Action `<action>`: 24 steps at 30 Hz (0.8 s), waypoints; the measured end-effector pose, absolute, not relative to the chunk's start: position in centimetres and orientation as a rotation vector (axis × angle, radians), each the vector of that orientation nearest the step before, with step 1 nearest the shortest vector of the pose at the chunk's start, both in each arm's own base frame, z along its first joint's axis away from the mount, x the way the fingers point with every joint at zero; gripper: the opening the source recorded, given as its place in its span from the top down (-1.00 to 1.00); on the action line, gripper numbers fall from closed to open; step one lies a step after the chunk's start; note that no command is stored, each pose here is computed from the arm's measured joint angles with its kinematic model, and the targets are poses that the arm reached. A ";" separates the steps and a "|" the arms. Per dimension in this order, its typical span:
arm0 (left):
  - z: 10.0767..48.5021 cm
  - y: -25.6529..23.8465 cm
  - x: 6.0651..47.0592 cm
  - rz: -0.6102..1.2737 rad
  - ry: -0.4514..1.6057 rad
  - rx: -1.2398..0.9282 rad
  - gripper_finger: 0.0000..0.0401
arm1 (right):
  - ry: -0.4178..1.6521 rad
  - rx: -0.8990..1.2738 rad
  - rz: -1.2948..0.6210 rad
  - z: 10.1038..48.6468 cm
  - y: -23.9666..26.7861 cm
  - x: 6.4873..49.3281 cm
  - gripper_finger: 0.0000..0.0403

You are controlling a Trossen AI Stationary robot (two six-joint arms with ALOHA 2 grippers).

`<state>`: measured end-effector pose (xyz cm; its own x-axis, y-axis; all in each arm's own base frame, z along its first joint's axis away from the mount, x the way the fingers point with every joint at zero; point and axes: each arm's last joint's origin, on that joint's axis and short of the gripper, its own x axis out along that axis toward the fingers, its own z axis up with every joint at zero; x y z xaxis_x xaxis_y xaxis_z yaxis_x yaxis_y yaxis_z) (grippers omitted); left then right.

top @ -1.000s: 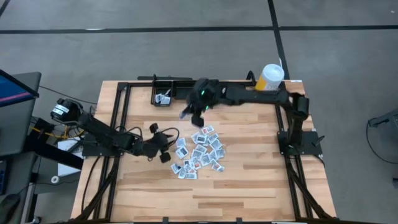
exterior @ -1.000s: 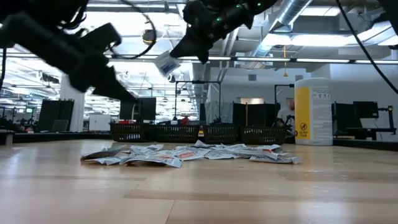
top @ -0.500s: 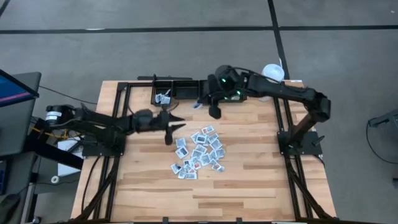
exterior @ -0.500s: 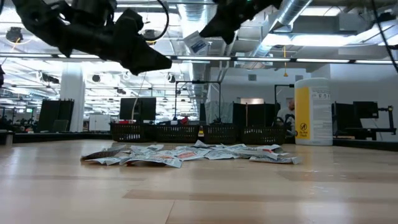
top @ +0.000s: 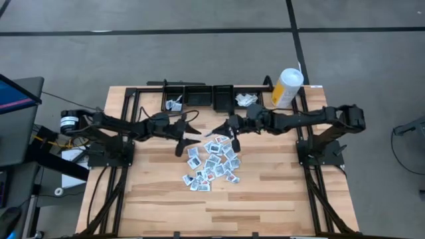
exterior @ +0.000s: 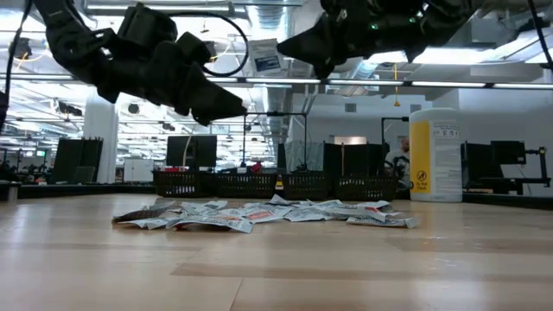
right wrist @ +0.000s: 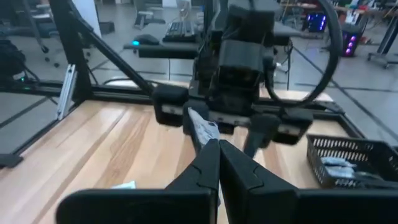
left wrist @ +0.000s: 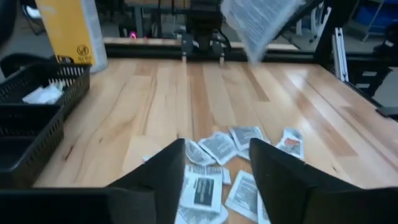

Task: Pick & Place First Aid Supplies
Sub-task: Put the blue alcohol pad into the left black bin

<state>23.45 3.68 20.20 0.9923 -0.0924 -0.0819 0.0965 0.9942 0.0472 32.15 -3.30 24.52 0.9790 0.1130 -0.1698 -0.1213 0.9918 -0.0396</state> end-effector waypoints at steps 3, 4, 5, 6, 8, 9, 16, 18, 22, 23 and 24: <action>20.2 3.7 23.7 -0.093 0.044 0.029 -0.04 | 0.160 -0.057 0.117 24.0 -3.2 32.7 1.00; 20.3 3.6 23.9 -0.095 0.026 0.022 -0.07 | 0.171 -0.055 0.108 23.6 -3.3 32.8 1.00; 20.3 3.5 24.0 -0.099 0.018 0.020 -0.09 | 0.186 -0.054 0.098 23.2 -3.3 33.0 1.00; 20.3 3.4 24.1 -0.104 0.010 0.023 -0.11 | 0.188 -0.054 0.088 22.9 -3.4 33.2 1.00; 20.1 3.2 24.2 -0.109 0.008 0.041 -0.13 | 0.188 -0.056 0.064 22.5 -3.7 33.4 1.00; 20.0 3.1 24.3 -0.093 0.007 0.049 -0.13 | 0.183 -0.055 0.060 22.3 -3.8 33.6 1.00; 19.8 3.1 24.8 0.012 -0.025 0.076 -0.09 | 0.180 -0.020 0.029 21.2 -4.9 34.1 1.00; 19.9 3.1 24.9 0.026 -0.042 0.076 -0.08 | 0.188 -0.017 0.025 21.1 -5.0 34.1 1.00; 20.2 3.2 24.8 0.048 -0.076 0.079 -0.07 | 0.201 -0.013 0.031 21.0 -4.9 34.1 1.00; 20.3 3.2 24.8 0.056 -0.083 0.080 -0.07 | 0.201 -0.013 0.034 21.0 -4.8 34.1 1.00; 20.4 3.2 24.8 0.062 -0.090 0.080 -0.07 | 0.199 -0.014 0.038 21.0 -4.6 34.1 1.00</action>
<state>24.83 3.21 20.35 0.9940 0.0586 0.0920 -0.0658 0.9948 0.0772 34.15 -4.64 21.00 0.9795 0.0364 -0.1983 -0.0392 0.9992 -0.0105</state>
